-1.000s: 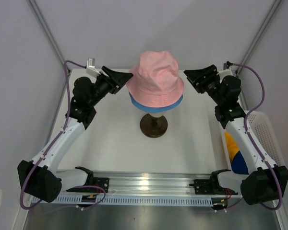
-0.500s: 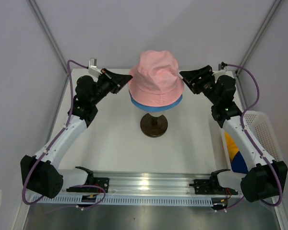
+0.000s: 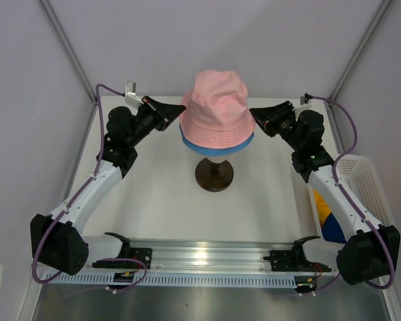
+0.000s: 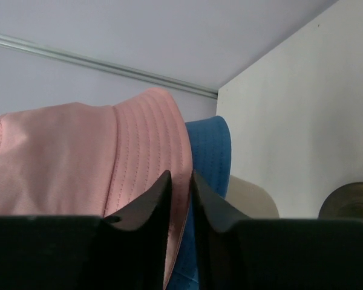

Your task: Stack the hats

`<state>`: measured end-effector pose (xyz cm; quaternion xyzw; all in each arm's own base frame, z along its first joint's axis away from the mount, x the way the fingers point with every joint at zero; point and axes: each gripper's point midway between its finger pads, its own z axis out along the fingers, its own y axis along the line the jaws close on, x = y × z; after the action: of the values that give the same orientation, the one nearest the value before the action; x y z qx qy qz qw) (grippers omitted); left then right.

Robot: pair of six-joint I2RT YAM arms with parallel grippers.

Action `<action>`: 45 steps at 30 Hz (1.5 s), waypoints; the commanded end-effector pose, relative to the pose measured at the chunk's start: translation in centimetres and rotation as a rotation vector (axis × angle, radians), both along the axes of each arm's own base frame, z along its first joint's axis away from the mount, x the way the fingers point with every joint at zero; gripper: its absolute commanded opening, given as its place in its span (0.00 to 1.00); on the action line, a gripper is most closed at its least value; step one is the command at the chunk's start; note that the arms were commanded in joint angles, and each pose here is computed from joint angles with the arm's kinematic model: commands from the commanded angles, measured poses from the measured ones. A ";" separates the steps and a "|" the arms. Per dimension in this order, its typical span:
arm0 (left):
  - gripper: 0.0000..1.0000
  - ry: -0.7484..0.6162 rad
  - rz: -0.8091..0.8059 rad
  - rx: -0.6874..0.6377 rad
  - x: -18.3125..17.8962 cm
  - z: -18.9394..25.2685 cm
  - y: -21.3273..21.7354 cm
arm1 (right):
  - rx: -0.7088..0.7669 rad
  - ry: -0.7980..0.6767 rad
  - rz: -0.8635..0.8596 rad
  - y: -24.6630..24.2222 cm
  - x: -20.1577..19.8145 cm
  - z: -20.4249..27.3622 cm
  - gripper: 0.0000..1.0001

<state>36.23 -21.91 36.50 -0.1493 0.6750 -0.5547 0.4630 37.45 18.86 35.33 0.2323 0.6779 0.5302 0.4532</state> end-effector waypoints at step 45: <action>0.05 0.194 -0.028 0.157 -4.3 -10.1 0.8 | -0.180 -0.041 -0.119 -4.4 -1.1 -2.0 0.00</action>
<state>33.53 -21.00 32.03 -0.1597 0.7036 -0.5296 0.4461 36.41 14.91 29.67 0.2518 0.7130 0.4506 0.4746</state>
